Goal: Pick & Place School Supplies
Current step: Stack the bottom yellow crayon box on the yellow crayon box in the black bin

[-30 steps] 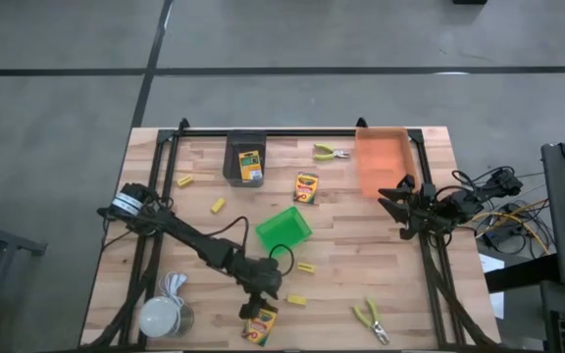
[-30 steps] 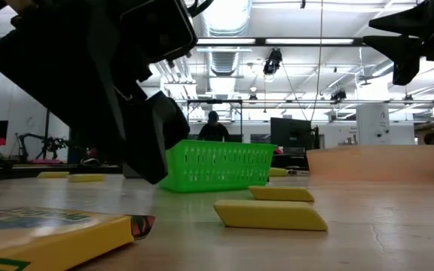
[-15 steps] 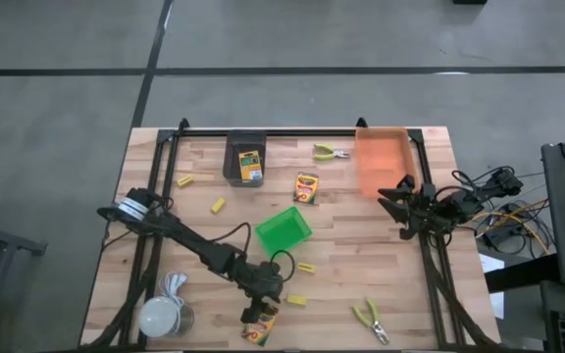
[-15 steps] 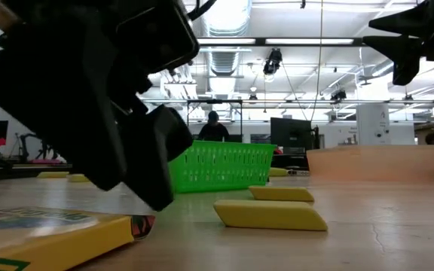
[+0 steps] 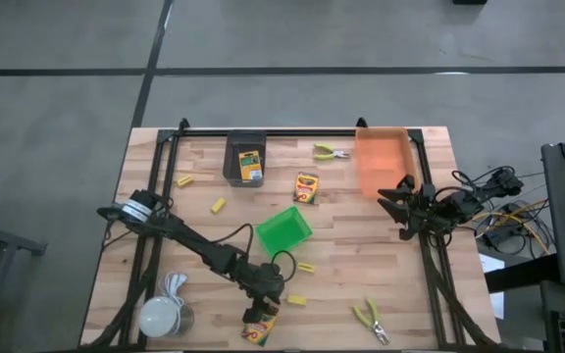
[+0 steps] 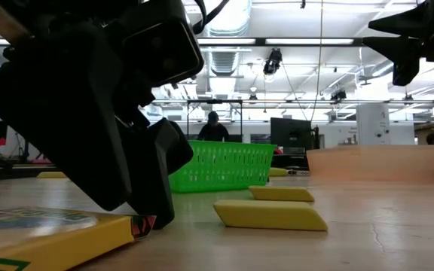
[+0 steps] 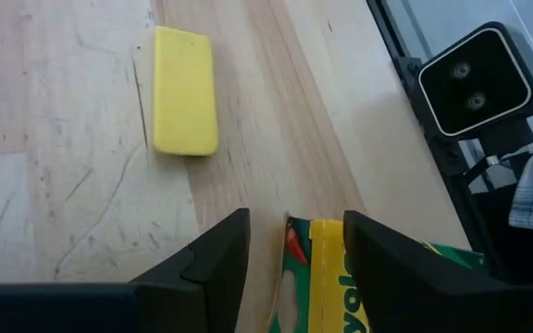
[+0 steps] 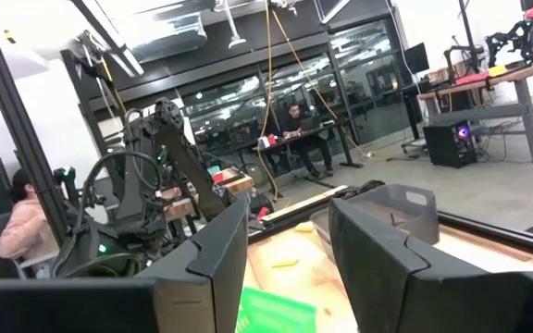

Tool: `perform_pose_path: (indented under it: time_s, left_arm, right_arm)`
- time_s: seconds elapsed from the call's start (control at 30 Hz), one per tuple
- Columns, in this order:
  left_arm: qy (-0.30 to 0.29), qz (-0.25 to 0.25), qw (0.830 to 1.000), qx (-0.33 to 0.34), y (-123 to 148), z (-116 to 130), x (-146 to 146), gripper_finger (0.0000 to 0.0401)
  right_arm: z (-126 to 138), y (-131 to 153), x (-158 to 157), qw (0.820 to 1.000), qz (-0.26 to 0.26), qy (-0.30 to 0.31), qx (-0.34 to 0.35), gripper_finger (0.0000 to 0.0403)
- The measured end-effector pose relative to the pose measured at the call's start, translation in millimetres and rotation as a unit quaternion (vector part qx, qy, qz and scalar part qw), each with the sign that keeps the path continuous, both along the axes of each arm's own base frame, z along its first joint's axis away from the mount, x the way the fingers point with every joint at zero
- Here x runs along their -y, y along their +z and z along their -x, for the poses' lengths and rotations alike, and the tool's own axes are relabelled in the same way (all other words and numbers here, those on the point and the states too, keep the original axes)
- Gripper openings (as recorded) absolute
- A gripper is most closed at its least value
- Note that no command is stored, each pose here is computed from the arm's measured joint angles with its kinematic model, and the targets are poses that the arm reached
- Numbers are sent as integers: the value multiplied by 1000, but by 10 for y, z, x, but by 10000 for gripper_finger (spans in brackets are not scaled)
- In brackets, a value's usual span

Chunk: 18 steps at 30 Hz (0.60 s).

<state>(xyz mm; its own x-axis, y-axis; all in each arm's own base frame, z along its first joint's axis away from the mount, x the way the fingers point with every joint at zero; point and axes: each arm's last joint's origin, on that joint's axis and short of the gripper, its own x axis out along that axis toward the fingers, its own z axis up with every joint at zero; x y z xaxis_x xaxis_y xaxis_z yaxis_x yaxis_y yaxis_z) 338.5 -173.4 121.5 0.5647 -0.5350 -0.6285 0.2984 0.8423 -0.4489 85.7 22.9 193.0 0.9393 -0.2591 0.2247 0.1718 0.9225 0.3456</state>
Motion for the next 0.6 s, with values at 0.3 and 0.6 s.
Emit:
perform_pose_path:
  time_s: [0.3, 0.6]
  left_arm:
    - [-2, 12, 1000, -16, -10, 16, 7, 166]
    - [-16, 28, 999, -30, -15, 38, 31, 165]
  right_arm:
    - [0, 0, 0, 1000, 0, 0, 0, 148]
    - [0, 0, 0, 1000, 0, 0, 0, 148]
